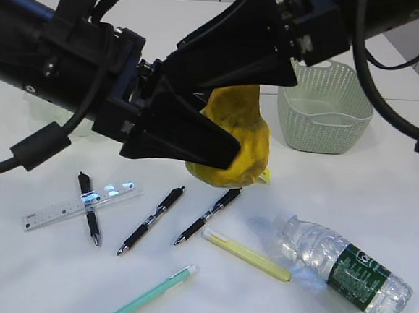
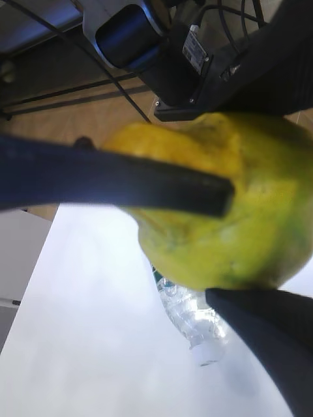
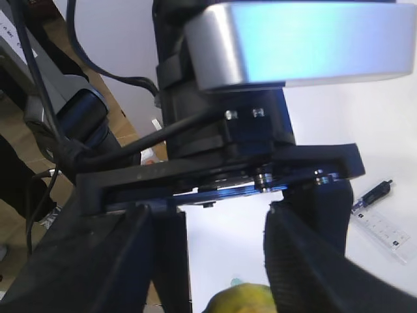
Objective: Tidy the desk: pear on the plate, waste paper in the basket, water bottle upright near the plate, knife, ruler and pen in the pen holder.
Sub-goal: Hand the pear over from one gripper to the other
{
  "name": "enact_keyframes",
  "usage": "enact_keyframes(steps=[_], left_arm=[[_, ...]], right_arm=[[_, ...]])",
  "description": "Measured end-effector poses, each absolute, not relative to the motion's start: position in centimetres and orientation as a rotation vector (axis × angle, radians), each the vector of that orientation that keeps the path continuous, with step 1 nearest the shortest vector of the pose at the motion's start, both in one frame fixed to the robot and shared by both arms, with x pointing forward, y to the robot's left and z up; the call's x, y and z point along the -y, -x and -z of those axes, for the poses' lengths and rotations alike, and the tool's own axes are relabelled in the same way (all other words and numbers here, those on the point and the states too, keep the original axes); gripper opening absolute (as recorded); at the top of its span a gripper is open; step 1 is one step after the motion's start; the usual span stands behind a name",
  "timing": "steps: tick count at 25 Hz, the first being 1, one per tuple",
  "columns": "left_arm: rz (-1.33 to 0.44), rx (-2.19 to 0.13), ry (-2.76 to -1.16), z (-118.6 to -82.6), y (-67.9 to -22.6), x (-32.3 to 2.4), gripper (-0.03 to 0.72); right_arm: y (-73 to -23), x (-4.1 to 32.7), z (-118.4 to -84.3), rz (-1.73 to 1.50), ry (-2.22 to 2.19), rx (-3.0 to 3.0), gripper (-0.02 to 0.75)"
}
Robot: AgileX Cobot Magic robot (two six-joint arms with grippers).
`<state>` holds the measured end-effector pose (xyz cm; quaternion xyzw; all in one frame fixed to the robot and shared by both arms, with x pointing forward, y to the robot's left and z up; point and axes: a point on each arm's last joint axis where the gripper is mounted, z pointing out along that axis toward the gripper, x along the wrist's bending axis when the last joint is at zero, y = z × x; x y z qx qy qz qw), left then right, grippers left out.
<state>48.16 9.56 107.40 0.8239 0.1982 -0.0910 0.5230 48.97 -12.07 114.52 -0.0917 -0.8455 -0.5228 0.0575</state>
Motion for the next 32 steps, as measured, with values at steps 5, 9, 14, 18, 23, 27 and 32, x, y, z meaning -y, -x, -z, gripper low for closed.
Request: enact_keyframes(steps=[5, 9, 14, 18, 23, 27, 32], left_arm=[[0.218, -0.475, -1.973, -107.4, -48.2, -9.6, 0.491], [0.213, -0.471, -1.986, -107.2, -48.2, -9.6, 0.491], [0.212, -0.470, -1.987, -107.2, -48.2, -9.6, 0.491], [0.212, -0.470, -1.987, -107.2, -48.2, -9.6, 0.491], [0.211, -0.471, -1.987, -107.2, -48.2, -9.6, 0.491], [0.197, -0.480, -1.986, -107.2, -48.3, -9.6, 0.491], [0.106, -0.534, -1.977, -107.1, -49.1, -9.7, 0.491]], right_arm=[[-49.0, 12.2, -114.3, 1.560, 0.271, 2.590, 0.429], [-49.0, 12.5, -114.9, 1.513, 0.244, 2.671, 0.429], [-48.7, 13.8, -118.1, 1.558, 0.260, 2.764, 0.429], [-48.3, 14.9, -119.1, 1.474, 0.322, 2.883, 0.429], [-47.8, 15.9, -119.1, 1.351, 0.381, 2.988, 0.429], [-47.7, 16.4, -119.0, 1.274, 0.440, 3.036, 0.429], [-47.5, 17.2, -119.0, 1.187, 0.520, 3.096, 0.429]])
